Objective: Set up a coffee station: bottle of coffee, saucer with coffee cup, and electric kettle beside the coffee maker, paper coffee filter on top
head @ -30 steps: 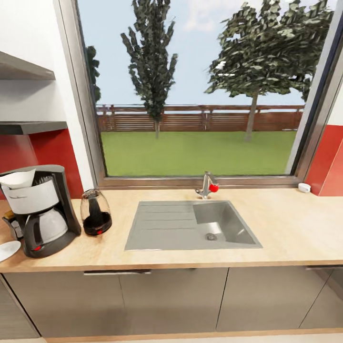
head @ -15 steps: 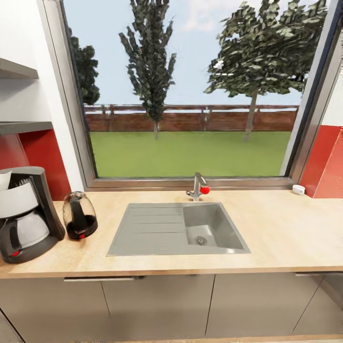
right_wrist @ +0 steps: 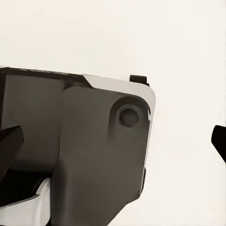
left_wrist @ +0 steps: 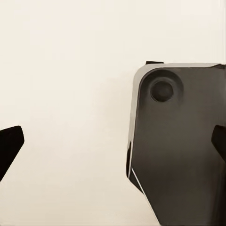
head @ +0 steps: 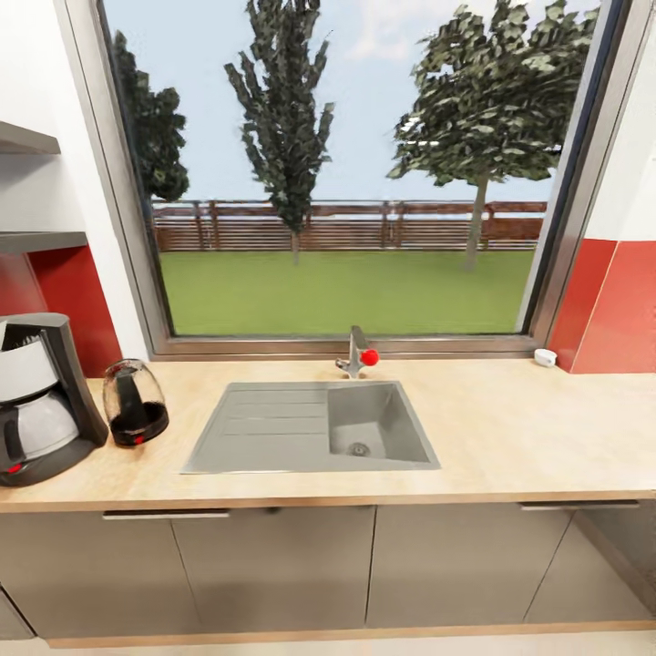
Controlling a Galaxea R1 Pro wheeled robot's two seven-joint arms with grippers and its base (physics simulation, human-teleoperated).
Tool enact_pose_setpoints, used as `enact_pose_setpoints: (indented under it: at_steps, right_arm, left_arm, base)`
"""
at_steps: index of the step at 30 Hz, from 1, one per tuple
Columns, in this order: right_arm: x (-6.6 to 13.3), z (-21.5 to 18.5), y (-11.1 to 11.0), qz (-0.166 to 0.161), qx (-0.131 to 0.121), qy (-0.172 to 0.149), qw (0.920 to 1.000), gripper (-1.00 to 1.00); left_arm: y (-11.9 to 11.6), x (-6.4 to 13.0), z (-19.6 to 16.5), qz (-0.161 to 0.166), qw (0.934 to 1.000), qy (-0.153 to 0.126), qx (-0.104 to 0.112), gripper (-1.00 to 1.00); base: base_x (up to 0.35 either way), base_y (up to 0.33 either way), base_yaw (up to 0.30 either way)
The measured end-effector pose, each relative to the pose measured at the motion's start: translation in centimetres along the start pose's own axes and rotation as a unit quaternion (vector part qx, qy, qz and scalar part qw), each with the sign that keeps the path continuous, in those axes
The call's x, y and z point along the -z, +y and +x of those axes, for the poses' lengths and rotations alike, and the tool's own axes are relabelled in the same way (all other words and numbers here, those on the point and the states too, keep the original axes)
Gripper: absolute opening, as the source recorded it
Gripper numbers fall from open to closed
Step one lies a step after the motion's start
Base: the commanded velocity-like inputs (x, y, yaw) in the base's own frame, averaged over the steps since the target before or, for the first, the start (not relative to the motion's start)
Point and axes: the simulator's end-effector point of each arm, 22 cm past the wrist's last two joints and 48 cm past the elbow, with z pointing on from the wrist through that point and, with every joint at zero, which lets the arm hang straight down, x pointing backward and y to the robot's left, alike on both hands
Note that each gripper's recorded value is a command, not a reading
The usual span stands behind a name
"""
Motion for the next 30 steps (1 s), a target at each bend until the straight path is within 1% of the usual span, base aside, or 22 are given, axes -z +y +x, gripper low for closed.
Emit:
enact_pose_setpoints:
  at_steps: [4,30]
  right_arm:
    - [0.00,-0.07,0.01,0.000,0.000,-0.001,1.0000,1.00]
    - [0.00,-0.09,0.02,0.000,0.000,-0.001,1.0000,1.00]
  left_arm:
    - [-0.09,0.02,0.03,0.000,1.0000,0.001,0.005,1.00]
    - [-0.23,0.04,0.08,0.000,1.0000,0.002,0.006,1.00]
  base:
    - [-0.002,-0.287,0.000]
    - [0.000,-0.291,0.000]
